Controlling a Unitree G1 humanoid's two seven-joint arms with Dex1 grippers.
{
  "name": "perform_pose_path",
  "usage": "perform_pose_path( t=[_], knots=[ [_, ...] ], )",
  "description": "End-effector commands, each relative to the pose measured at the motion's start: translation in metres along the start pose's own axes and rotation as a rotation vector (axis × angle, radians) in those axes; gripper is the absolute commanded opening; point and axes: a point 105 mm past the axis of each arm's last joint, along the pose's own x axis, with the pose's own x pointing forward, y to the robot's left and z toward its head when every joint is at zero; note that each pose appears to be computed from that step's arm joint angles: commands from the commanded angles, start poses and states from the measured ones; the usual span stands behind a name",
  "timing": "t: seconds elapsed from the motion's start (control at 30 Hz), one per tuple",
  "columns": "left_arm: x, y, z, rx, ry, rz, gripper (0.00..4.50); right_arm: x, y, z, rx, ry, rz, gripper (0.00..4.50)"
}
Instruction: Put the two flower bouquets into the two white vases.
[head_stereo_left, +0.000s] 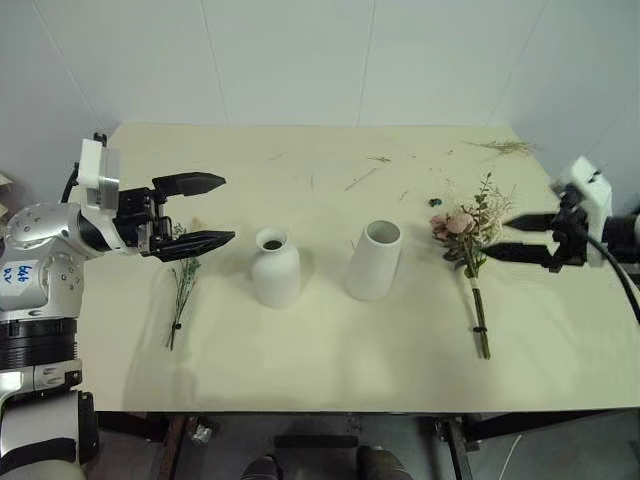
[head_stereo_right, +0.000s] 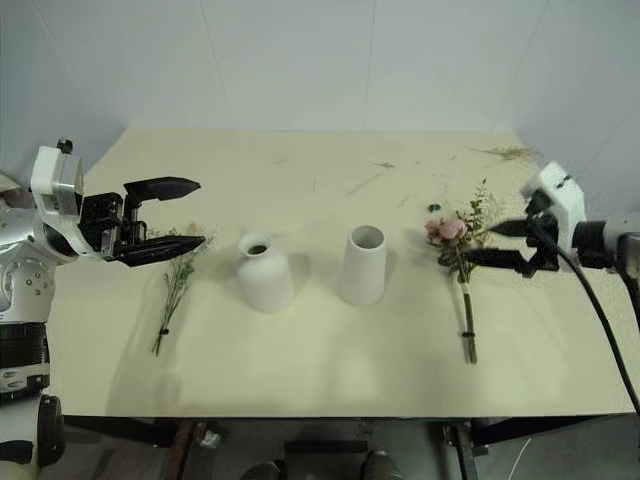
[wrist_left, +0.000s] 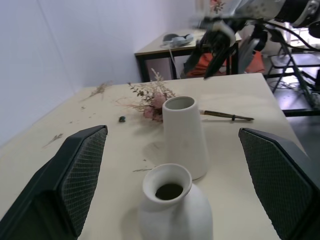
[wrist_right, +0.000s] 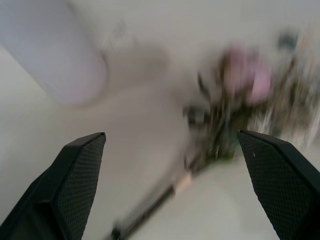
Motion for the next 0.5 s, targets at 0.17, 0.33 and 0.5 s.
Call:
perform_pose_path(
  t=[0.17,0.33,0.5],
  knots=[
    [0.004,-0.014,0.022,0.08,-0.023,-0.014,4.5,0.026,-0.004,-0.011,0.215,0.177,-0.046,4.45],
    [-0.016,-0.023,0.02,0.064,0.022,0.081,4.5,0.038,-0.01,-0.007,0.298,0.186,-0.055,4.45],
    [-0.029,-0.032,0.02,0.054,0.046,0.149,4.5,0.053,-0.015,-0.013,0.333,0.236,-0.088,4.45]
  ],
)
